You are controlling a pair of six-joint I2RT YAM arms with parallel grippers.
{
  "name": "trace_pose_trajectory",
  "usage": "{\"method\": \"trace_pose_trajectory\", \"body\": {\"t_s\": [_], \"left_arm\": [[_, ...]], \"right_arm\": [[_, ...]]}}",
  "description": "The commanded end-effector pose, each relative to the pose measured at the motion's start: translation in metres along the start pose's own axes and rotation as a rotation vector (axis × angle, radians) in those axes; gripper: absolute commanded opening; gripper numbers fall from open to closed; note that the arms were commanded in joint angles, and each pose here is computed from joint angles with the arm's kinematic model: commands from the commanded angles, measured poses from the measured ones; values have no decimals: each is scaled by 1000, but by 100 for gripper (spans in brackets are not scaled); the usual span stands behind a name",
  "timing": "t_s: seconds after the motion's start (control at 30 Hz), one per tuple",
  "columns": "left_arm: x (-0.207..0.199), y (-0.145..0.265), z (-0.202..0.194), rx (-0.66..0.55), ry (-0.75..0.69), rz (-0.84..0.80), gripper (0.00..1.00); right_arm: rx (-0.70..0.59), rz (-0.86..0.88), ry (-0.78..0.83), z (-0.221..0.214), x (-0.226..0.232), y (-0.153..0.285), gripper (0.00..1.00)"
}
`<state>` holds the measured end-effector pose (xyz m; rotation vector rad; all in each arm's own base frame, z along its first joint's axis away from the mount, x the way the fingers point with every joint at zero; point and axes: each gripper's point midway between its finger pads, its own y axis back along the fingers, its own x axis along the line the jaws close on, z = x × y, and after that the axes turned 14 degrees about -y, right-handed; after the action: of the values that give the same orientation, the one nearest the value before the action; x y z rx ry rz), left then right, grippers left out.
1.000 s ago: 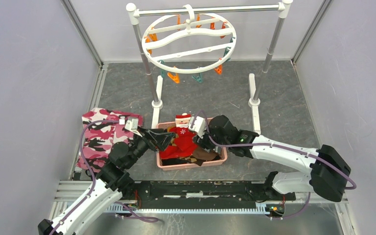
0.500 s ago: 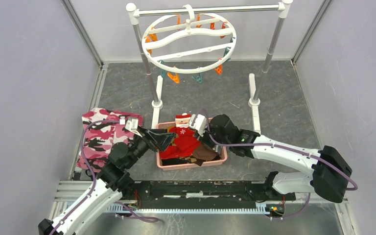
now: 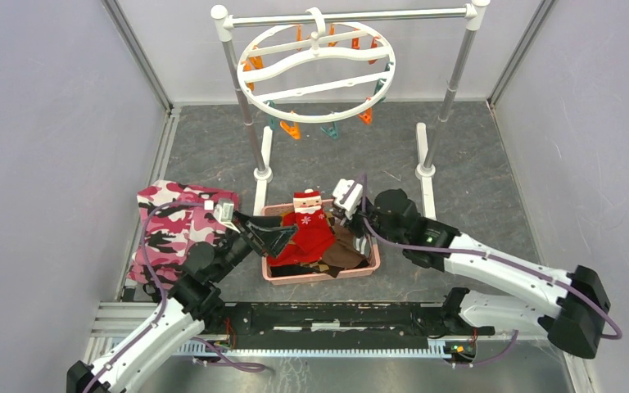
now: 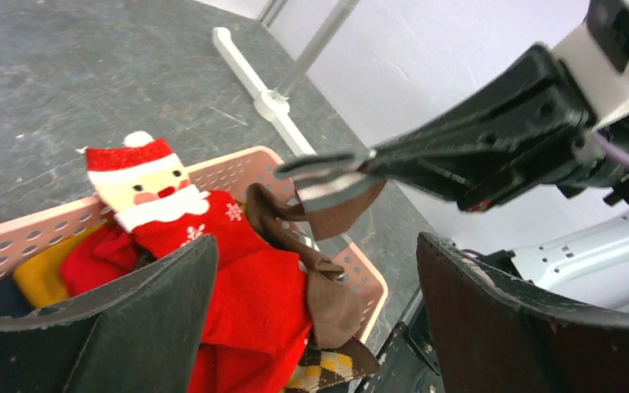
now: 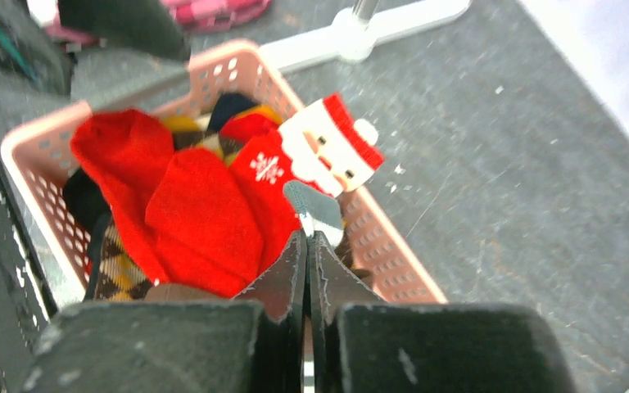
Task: Clip the socks to the hanger
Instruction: Pick up the sock from the bin.
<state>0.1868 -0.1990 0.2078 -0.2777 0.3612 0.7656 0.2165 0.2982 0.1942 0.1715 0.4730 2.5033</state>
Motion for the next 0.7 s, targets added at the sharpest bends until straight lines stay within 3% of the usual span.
{"method": "trace_pose_trajectory", "body": {"t_s": [0.0,0.33,0.67], "left_arm": [[-26,-1,25,-140,-72,-157,96],[-52,-4,37,-246,-217,-334,98],[-73,-14,34,-245,-299,-479,85]], "right_arm": [[-224,-60,-9,71,-12,21,0],[-345,130,33,115,22,39,1],[-405,273,68,135,47,56,0]]}}
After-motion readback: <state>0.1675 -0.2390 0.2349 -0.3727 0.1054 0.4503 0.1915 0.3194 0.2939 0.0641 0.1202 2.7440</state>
